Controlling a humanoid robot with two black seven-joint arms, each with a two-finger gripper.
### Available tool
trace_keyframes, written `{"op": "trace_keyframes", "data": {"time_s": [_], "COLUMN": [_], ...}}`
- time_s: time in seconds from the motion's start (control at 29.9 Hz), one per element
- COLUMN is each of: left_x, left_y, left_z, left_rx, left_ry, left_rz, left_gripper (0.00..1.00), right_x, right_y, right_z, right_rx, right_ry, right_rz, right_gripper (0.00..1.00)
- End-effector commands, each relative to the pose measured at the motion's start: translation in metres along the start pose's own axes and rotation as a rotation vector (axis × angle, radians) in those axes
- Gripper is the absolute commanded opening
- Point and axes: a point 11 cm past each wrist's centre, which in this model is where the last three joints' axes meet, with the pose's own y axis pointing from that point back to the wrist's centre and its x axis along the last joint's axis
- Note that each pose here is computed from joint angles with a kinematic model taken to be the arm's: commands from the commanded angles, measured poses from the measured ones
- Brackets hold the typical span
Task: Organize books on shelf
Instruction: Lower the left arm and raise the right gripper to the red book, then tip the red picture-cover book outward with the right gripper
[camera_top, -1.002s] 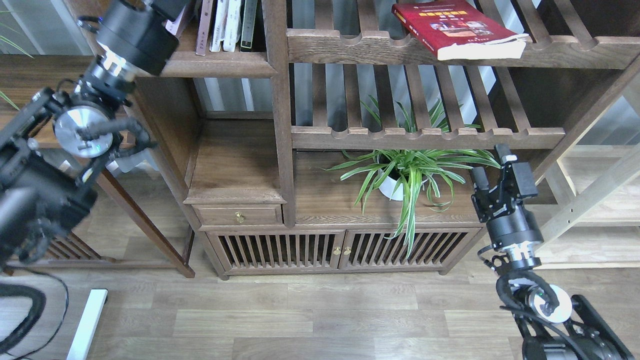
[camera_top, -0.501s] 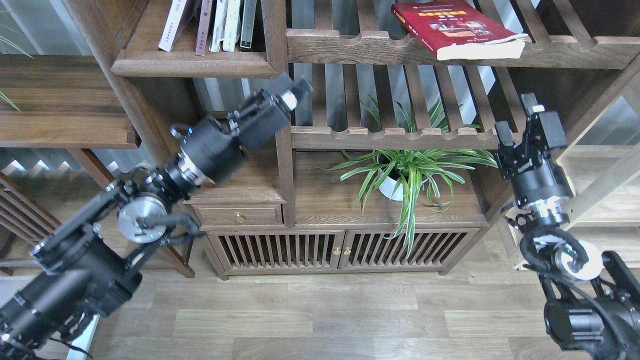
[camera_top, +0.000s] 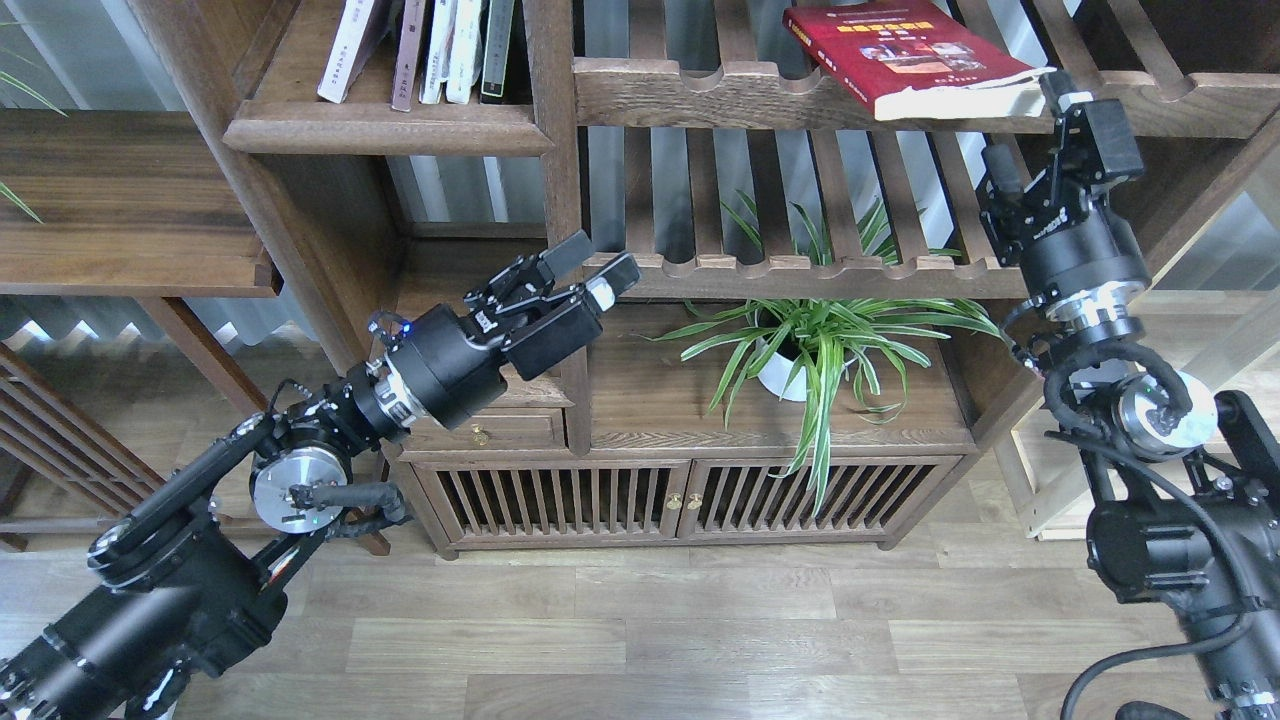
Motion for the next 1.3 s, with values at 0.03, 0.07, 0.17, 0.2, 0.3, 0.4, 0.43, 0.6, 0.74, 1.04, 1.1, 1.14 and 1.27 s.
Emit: {"op": "trace_keyframes", "data": {"time_s": [0.03,0.07,0.17,0.2,0.3,0.4,0.43,0.6,0.74,1.04,1.1,1.14,1.27], "left_x": [0.003,0.003,0.004,0.004,0.008,0.010,0.010,0.012,0.011,0.013,0.013,0.013,0.013], "left_y": [0.003,0.004,0.005,0.005,0.010,0.013,0.014,0.017,0.017,0.021,0.022,0.023,0.024], "left_z": [-0.004,-0.005,-0.006,-0.007,-0.012,-0.015,-0.016,-0.017,-0.018,-0.022,-0.024,-0.026,-0.026], "left_rx": [0.004,0.005,0.006,0.007,0.011,0.015,0.015,0.017,0.019,0.020,0.023,0.023,0.024], "left_ry": [0.011,0.011,0.013,0.014,0.027,0.034,0.036,0.036,0.038,0.051,0.055,0.058,0.060], "left_rz": [0.012,0.014,0.016,0.019,0.036,0.046,0.048,0.054,0.055,0.064,0.068,0.069,0.072], "left_gripper": [0.99,0.99,0.99,0.99,0.99,0.99,0.99,0.99,0.99,0.99,0.99,0.99,0.99], "right_x": [-0.004,-0.005,-0.003,0.001,0.003,0.002,0.001,-0.008,-0.011,-0.020,-0.021,-0.021,-0.024], "right_y": [-0.003,-0.005,-0.008,-0.007,-0.012,-0.018,-0.019,-0.030,-0.033,-0.039,-0.040,-0.040,-0.041], "right_z": [0.003,0.006,0.015,0.021,0.039,0.048,0.049,0.050,0.048,0.034,0.034,0.034,0.032], "right_rx": [-0.009,-0.019,-0.055,-0.077,-0.126,-0.145,-0.148,-0.151,-0.150,-0.141,-0.142,-0.142,-0.143], "right_ry": [0.000,0.001,0.027,0.039,0.057,0.051,0.050,0.056,0.066,0.112,0.112,0.115,0.122], "right_rz": [-0.013,-0.013,0.010,0.027,0.036,0.053,0.062,0.067,0.081,0.110,0.107,0.109,0.107], "right_gripper": [0.98,0.98,0.97,0.97,0.97,0.96,0.96,0.95,0.92,0.80,0.77,0.75,0.69]}}
